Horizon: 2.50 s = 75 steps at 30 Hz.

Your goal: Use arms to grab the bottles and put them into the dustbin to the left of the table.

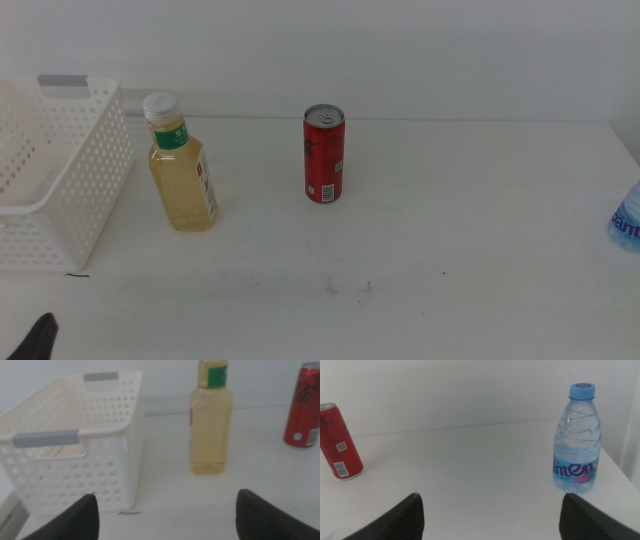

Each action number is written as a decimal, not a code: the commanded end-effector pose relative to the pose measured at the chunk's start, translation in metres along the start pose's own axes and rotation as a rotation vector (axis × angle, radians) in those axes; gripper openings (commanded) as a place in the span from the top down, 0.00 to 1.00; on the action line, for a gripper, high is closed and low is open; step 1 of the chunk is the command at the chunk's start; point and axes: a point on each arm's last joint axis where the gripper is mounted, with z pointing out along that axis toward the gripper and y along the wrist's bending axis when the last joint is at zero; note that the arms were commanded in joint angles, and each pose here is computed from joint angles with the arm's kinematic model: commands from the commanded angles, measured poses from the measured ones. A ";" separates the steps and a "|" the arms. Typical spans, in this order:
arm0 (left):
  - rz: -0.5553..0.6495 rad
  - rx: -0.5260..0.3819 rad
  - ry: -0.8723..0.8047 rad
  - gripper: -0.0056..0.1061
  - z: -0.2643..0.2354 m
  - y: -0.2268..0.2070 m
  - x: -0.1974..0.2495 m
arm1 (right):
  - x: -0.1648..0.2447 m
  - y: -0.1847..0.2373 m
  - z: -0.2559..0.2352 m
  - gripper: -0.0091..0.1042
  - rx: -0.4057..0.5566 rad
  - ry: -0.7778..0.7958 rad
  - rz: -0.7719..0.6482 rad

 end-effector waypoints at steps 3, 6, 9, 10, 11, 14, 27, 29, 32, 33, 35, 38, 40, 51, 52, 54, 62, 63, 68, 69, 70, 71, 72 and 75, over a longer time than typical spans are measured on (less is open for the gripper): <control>0.004 0.064 -0.015 0.11 0.008 -0.003 -0.006 | 0.000 -0.001 0.000 0.10 0.008 -0.009 -0.013; 0.016 0.155 0.008 0.11 0.028 -0.012 -0.011 | 0.000 -0.001 0.000 0.10 0.008 -0.009 -0.013; 0.054 0.264 -0.018 0.11 0.047 -0.028 -0.015 | 0.000 -0.001 0.000 0.10 0.008 -0.009 -0.013; 0.060 0.303 -0.032 0.11 0.053 -0.035 -0.016 | 0.000 -0.001 0.000 0.10 0.008 -0.009 -0.013; 0.065 0.337 -0.047 0.11 0.058 -0.042 -0.016 | 0.000 -0.001 0.000 0.10 0.008 -0.009 -0.013; 0.074 0.386 -0.102 0.11 0.071 -0.059 -0.014 | 0.000 -0.001 0.000 0.10 0.008 -0.009 -0.013; 0.106 0.430 -0.038 0.11 0.098 -0.078 0.019 | 0.000 -0.001 0.000 0.10 0.008 -0.009 -0.013; 0.108 0.433 -0.042 0.11 0.098 -0.079 0.018 | 0.000 -0.001 0.000 0.10 0.008 -0.009 -0.013; 0.100 0.423 -0.067 0.11 0.104 -0.082 0.012 | 0.000 -0.001 0.000 0.10 0.008 -0.009 -0.013; 0.100 0.431 -0.076 0.11 0.105 -0.084 0.011 | 0.000 -0.001 0.000 0.10 0.008 -0.009 -0.013; 0.101 0.451 -0.097 0.11 0.108 -0.088 0.007 | 0.000 -0.001 0.000 0.10 0.008 -0.009 -0.013; 0.079 0.439 -0.130 0.11 0.115 -0.091 -0.002 | 0.000 -0.001 0.000 0.10 0.008 -0.009 -0.013; 0.079 0.443 -0.122 0.11 0.122 -0.097 -0.006 | 0.000 -0.001 0.000 0.10 0.008 -0.009 -0.013; 0.022 0.473 -0.064 0.11 0.205 -0.146 -0.002 | 0.000 -0.001 0.000 0.10 0.008 -0.009 -0.013; 0.018 0.471 -0.056 0.11 0.214 -0.151 0.001 | 0.000 -0.001 0.000 0.10 0.008 -0.009 -0.013; 0.015 0.467 -0.040 0.11 0.230 -0.160 0.003 | 0.000 -0.001 0.000 0.10 0.008 -0.009 -0.013; 0.016 0.441 -0.024 0.11 0.288 -0.180 0.020 | 0.000 -0.001 0.000 0.10 0.008 -0.009 -0.013; 0.011 0.440 -0.030 0.11 0.294 -0.182 0.021 | 0.000 -0.001 0.000 0.10 0.008 -0.009 -0.013; -0.004 0.430 -0.030 0.11 0.322 -0.192 0.023 | 0.000 -0.001 0.000 0.10 0.008 -0.009 -0.013; -0.005 0.428 -0.028 0.11 0.327 -0.194 0.023 | 0.000 -0.001 0.000 0.10 0.008 -0.009 -0.013; -0.004 0.427 -0.020 0.11 0.331 -0.196 0.025 | 0.000 -0.001 0.000 0.10 0.008 -0.009 -0.013; -0.004 0.425 -0.017 0.11 0.336 -0.197 0.025 | 0.000 -0.001 0.000 0.10 0.008 -0.009 -0.013; -0.005 0.424 -0.016 0.11 0.340 -0.199 0.026 | 0.000 -0.001 0.000 0.10 0.008 -0.009 -0.013; -0.026 0.404 -0.024 0.11 0.351 -0.203 0.027 | 0.000 -0.001 0.000 0.10 0.008 -0.009 -0.013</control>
